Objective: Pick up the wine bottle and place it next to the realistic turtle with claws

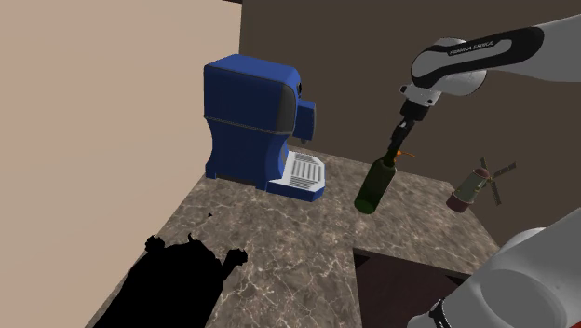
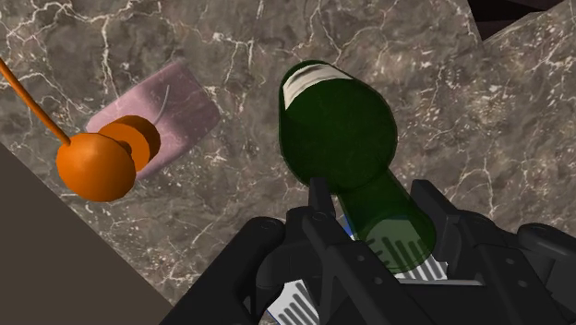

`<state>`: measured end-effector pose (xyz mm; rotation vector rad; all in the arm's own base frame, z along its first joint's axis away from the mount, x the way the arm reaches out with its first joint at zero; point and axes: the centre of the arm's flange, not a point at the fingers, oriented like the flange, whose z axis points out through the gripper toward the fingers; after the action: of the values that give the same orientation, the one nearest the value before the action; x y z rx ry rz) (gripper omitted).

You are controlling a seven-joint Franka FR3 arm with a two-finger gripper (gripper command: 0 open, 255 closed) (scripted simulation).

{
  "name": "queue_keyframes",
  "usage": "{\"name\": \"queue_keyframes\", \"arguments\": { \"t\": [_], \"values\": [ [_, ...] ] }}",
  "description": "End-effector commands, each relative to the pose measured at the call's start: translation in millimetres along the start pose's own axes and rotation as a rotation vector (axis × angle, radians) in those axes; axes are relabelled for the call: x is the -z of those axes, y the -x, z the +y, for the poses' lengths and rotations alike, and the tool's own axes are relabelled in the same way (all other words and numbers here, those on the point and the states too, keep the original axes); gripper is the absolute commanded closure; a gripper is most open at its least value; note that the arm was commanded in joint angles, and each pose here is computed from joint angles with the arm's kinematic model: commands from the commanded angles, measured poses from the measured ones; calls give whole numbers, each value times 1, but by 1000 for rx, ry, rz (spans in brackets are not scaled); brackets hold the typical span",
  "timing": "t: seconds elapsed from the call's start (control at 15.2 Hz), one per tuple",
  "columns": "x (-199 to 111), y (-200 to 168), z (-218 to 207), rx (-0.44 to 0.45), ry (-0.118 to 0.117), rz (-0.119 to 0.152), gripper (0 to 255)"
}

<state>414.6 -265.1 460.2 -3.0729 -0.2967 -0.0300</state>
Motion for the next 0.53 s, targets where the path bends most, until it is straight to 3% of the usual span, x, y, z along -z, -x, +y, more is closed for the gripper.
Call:
{"name": "queue_keyframes", "arguments": {
  "t": [0.0, 0.46],
  "values": [
    [0, 0, 0, 0, 0, -1, 255],
    [21, 0, -1, 0, 0, -1, 255]
  ]
}}
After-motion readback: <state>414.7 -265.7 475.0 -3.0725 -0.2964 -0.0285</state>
